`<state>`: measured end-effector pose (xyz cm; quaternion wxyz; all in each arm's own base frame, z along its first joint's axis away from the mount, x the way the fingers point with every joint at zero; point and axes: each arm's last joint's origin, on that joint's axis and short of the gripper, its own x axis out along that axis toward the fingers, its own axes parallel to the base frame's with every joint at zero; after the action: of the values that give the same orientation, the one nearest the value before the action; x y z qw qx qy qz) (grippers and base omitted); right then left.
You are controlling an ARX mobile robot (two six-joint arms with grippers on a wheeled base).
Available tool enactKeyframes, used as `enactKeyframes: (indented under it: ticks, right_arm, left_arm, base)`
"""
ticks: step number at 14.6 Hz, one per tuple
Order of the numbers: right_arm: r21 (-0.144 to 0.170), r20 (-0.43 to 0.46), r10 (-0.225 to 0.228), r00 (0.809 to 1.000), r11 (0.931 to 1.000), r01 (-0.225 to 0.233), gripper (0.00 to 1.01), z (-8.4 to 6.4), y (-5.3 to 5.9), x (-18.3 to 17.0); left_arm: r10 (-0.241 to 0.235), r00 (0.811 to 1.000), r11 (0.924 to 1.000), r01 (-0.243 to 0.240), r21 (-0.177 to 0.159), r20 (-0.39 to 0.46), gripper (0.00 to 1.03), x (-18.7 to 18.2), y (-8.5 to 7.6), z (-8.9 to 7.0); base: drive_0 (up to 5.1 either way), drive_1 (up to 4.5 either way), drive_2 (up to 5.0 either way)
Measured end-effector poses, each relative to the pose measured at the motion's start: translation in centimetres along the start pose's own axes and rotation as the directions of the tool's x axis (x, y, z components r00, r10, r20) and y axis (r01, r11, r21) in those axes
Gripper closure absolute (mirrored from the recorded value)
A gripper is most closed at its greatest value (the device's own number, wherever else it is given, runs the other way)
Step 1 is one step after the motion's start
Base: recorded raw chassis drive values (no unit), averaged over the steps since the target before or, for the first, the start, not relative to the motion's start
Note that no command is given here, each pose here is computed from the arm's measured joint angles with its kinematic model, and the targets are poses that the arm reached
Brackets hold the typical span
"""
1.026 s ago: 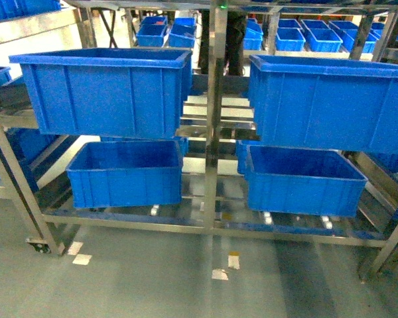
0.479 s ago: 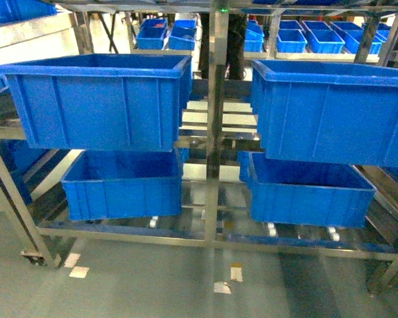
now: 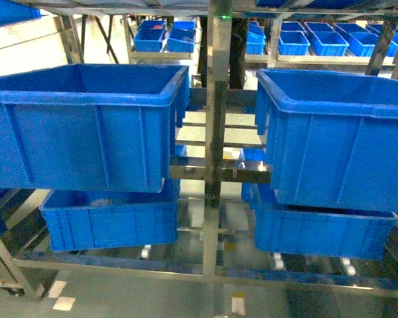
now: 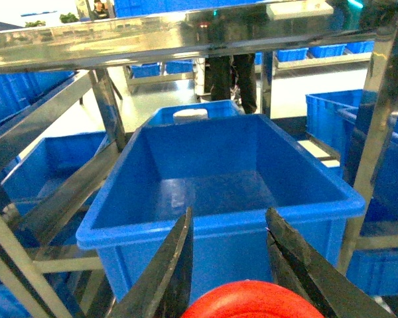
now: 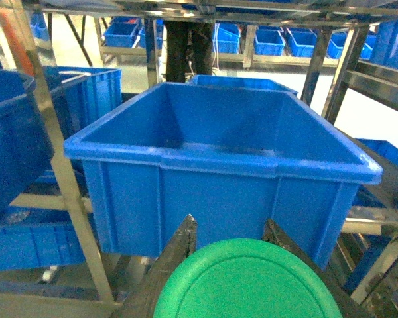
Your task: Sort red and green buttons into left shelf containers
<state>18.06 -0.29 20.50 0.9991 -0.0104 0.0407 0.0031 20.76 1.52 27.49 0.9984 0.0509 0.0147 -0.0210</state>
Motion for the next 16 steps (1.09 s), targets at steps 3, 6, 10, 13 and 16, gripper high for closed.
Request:
enactKeyframes:
  ticks: [3, 6, 10, 13, 16]
  right_arm:
    - [0.000, -0.002, 0.000, 1.000, 1.0000, 0.000, 0.75, 0.0, 0.0, 0.0]
    - [0.000, 0.001, 0.000, 1.000, 1.0000, 0.000, 0.75, 0.0, 0.0, 0.0]
    - [0.000, 0.000, 0.000, 1.000, 1.0000, 0.000, 0.75, 0.0, 0.0, 0.0]
    - [0.000, -0.001, 0.000, 1.000, 1.0000, 0.000, 0.75, 0.0, 0.0, 0.0]
    - [0.010, 0.028, 0.027, 0.999, 0.9996, -0.027, 0.75, 1.3, 0.7, 1.5]
  left_arm:
    - [0.000, 1.000, 1.0000, 0.000, 0.000, -0.002, 0.73, 0.0, 0.0, 0.0]
    - [0.001, 1.000, 1.0000, -0.001, 0.000, -0.002, 0.73, 0.0, 0.0, 0.0]
    - [-0.001, 1.000, 1.0000, 0.001, -0.001, -0.007, 0.73, 0.1, 0.0, -0.1]
    - [-0.001, 1.000, 1.0000, 0.001, -0.001, -0.007, 0.73, 0.1, 0.0, -0.1]
    - [-0.001, 1.000, 1.0000, 0.001, -0.001, -0.006, 0.73, 0.1, 0.0, -0.1]
  base:
    - [0.0, 0.00, 0.0]
    - [0.0, 2.82, -2.9]
    - [0.0, 0.00, 0.0]
    - [0.0, 0.00, 0.0]
    - [0.0, 0.00, 0.0]
